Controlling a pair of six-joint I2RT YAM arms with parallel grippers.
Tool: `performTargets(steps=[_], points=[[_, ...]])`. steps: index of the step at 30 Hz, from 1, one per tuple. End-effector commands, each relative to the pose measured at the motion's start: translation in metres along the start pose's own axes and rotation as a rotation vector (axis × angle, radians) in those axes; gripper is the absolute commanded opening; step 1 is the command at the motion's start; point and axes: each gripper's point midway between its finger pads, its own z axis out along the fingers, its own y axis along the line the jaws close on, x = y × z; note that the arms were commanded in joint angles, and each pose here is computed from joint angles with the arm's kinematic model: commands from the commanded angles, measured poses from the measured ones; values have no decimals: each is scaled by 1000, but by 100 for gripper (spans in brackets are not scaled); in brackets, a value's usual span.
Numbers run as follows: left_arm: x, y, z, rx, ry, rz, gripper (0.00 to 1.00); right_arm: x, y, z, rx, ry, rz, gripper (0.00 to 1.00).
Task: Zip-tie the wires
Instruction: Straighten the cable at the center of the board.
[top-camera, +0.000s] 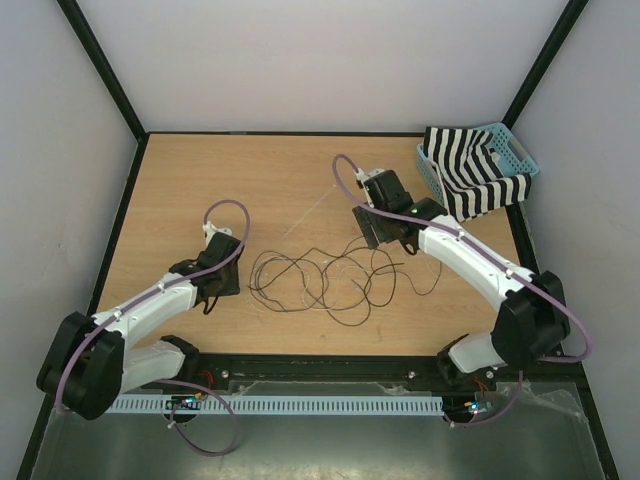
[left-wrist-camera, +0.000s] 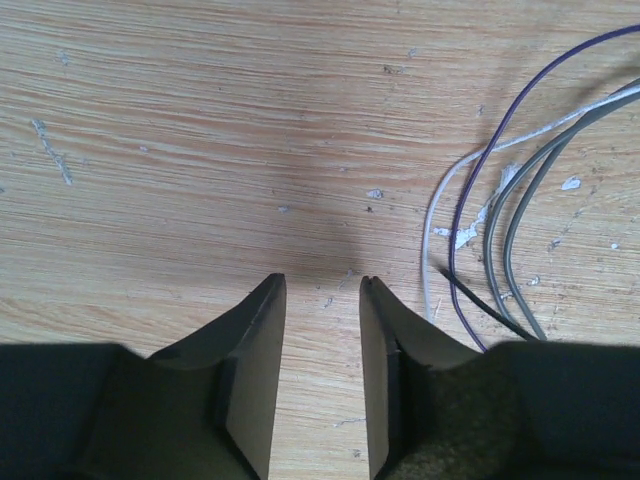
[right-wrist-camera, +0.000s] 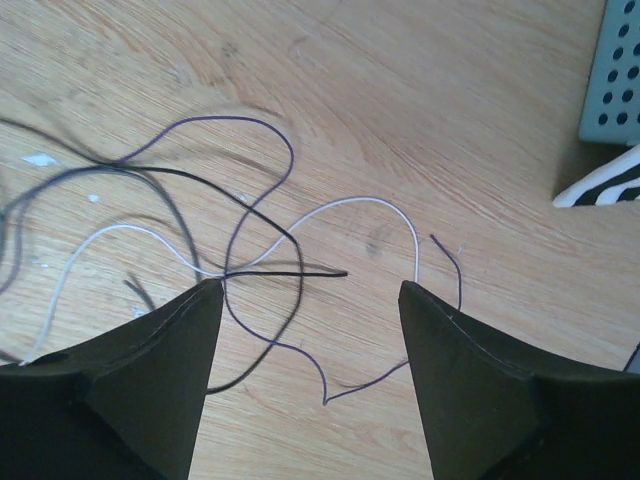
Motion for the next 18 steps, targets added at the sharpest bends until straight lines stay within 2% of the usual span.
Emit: performTargets(steps=[1, 4, 7, 13, 15, 18], points=[[-9, 2, -1, -8, -26, -24, 45, -17, 9, -21, -73, -59, 43, 82], [-15, 9, -4, -30, -51, -47, 65, -26, 14, -26, -108, -105, 61, 83], [-25, 13, -10, -29, -91, -81, 75, -38, 22, -32, -159, -159, 81, 85], [-59, 3, -35, 52, -212, -113, 84, -55, 45, -40, -298, -237, 100, 85], [-70, -11, -47, 137, -251, -97, 85, -55, 55, -40, -354, -242, 99, 85], [-82, -47, -65, 348, -295, -39, 84, -50, 67, -36, -411, -229, 107, 85]])
